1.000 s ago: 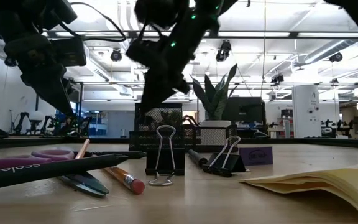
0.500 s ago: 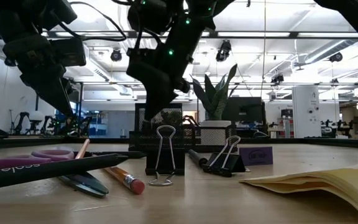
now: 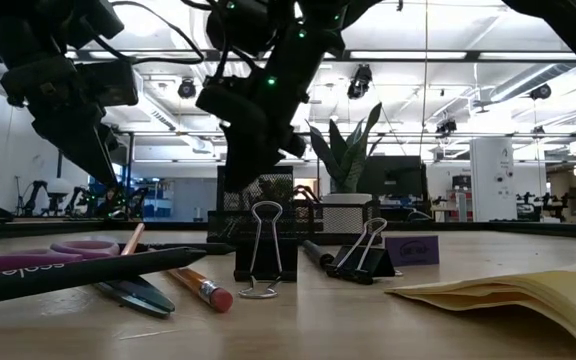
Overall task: Pick and place office supplies into organizer
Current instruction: Put the right binder clip into the desk organizer
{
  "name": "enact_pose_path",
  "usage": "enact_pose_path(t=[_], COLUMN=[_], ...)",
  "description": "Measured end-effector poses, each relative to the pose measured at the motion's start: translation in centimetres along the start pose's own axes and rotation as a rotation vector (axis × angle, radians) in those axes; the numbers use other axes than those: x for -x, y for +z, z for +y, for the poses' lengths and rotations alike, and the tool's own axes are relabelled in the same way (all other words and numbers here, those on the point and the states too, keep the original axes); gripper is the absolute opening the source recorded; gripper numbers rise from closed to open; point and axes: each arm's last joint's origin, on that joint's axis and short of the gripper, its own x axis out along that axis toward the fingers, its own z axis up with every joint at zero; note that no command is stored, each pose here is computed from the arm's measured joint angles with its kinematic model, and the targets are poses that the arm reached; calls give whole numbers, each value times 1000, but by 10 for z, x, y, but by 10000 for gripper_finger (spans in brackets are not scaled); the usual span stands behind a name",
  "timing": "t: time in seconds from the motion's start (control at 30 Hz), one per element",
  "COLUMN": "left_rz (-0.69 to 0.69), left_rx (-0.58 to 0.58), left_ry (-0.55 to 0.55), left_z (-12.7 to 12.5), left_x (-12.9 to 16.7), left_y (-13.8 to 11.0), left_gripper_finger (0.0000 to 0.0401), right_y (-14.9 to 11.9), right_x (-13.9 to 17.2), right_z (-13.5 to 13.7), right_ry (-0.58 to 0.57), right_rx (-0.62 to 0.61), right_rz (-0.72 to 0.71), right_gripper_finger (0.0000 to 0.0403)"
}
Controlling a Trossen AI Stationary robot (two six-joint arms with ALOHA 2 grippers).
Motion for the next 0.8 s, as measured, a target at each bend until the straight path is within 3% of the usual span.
enact_pose_path(t=[0.07, 0.2, 0.27, 0.37, 0.5, 0.6, 0.8], left_rz=[0, 1, 3, 3, 2, 2, 2], left_rx=[2, 3, 3, 5, 5, 8, 8], left_ry=[0, 0, 1, 1, 1, 0, 0], left_z=[0, 0, 0, 0, 0, 0, 0], left_x=[0, 0, 0, 0, 0, 0, 0], left_y=[0, 0, 0, 0, 0, 0, 0], left_gripper_finger=[88, 88, 88, 88, 88, 88, 88], right_y=[-1, -9, -20, -43, -75, -96, -119], right_x=[8, 42, 57, 66, 64, 59, 62], right_z=[5, 28, 43, 58, 83, 101, 131], right_ry=[15, 61, 90, 169, 298, 285, 216], right_rx=[45, 261, 358, 407, 244, 61, -359], right_rz=[1, 11, 60, 198, 362, 391, 272], right_gripper_finger=[106, 136, 146, 158, 163, 159, 144])
